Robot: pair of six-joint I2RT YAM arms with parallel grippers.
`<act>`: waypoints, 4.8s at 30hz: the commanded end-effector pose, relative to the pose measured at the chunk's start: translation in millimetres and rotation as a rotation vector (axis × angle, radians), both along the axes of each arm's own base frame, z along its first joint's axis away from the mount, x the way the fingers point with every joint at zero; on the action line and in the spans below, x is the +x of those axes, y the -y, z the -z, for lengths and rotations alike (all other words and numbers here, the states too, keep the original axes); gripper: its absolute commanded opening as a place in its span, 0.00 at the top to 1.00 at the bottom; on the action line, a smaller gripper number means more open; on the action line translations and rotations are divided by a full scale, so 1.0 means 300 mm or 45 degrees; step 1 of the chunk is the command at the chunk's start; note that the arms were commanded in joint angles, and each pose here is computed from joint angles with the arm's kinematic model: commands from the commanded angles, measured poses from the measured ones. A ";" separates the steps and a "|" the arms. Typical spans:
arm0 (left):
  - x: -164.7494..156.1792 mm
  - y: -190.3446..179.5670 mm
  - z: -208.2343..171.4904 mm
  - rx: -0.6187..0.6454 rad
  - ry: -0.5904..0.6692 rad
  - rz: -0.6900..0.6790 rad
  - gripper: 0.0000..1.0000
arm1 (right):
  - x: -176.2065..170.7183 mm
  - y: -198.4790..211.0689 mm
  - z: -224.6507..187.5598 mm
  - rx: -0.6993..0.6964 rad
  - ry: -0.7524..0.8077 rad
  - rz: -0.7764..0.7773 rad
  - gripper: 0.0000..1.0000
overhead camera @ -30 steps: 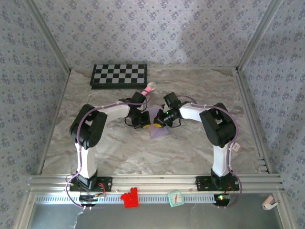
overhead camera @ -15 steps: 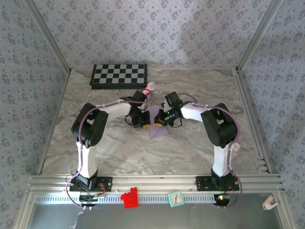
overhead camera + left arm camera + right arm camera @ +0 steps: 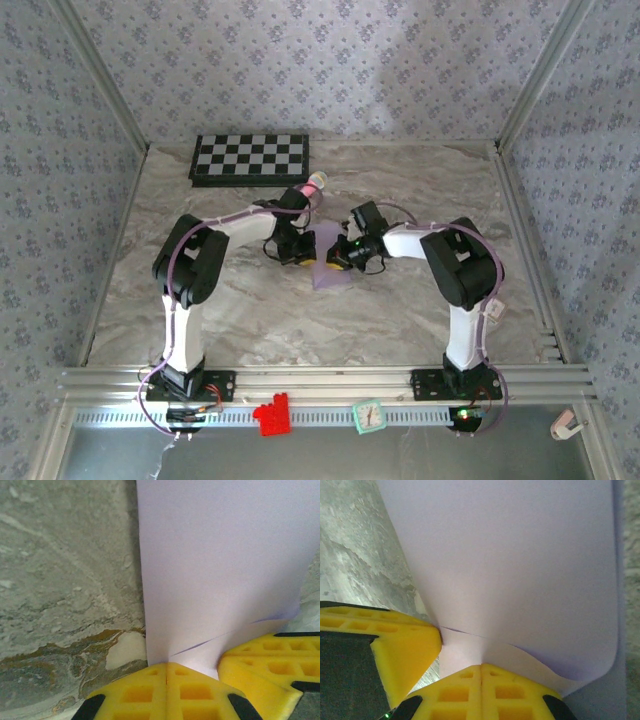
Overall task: Fold a paper plane with a square sheet of paper (pick it up from the middle)
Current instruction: Fold the triangle a second time at the center of the table.
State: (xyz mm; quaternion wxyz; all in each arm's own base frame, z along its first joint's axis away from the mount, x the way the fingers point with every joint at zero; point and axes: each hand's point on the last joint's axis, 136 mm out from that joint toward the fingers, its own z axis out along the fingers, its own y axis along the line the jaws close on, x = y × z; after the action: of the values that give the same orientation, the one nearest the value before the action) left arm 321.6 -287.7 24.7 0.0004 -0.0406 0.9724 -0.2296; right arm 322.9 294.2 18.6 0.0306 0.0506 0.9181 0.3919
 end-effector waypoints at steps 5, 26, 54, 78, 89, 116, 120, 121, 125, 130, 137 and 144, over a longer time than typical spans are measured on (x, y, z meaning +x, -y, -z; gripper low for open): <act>0.044 0.014 -0.182 -0.137 0.175 -0.105 0.87 | -0.051 0.114 0.186 -0.248 -0.105 0.270 0.95; -0.143 0.069 -0.044 -0.233 -0.077 -0.010 0.89 | -0.091 0.138 0.245 -0.346 -0.244 0.345 0.95; -0.126 0.037 0.037 -0.162 -0.073 0.027 0.91 | -0.124 0.174 0.238 -0.396 -0.292 0.306 0.95; -0.306 -0.123 0.087 -0.022 -0.147 0.271 0.95 | -0.146 0.208 0.257 -0.443 -0.329 0.285 0.95; -0.221 -0.130 -0.083 -0.091 0.036 0.219 0.97 | -0.139 0.201 0.245 -0.428 -0.309 0.269 0.94; -0.209 -0.068 0.103 -0.027 -0.174 -0.004 1.00 | -0.020 0.026 -0.038 -0.232 0.063 -0.008 0.94; -0.210 -0.071 0.107 -0.015 -0.181 -0.004 1.00 | -0.025 -0.008 -0.057 -0.190 0.111 -0.062 0.94; -0.211 -0.073 0.108 -0.011 -0.183 -0.005 1.00 | -0.026 -0.017 -0.064 -0.174 0.123 -0.067 0.94; -0.206 -0.071 0.106 -0.013 -0.180 -0.011 1.00 | -0.027 -0.048 -0.076 -0.127 0.146 -0.075 0.93; -0.207 -0.078 0.109 0.009 -0.192 -0.027 1.00 | -0.032 -0.028 -0.024 -0.159 0.097 -0.046 0.94; -0.242 -0.127 0.135 0.099 -0.256 -0.082 1.00 | -0.038 0.086 0.041 -0.212 0.066 0.014 0.94; -0.287 -0.166 0.181 0.145 -0.325 -0.124 1.00 | 0.018 0.267 0.060 -0.207 0.068 0.146 0.94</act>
State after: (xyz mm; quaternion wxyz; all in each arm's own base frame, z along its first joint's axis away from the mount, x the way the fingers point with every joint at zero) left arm 274.8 -284.4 16.8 -0.0423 -0.0674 0.9570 -0.2788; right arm 326.2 252.8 19.7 0.0757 0.0578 0.9280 0.3603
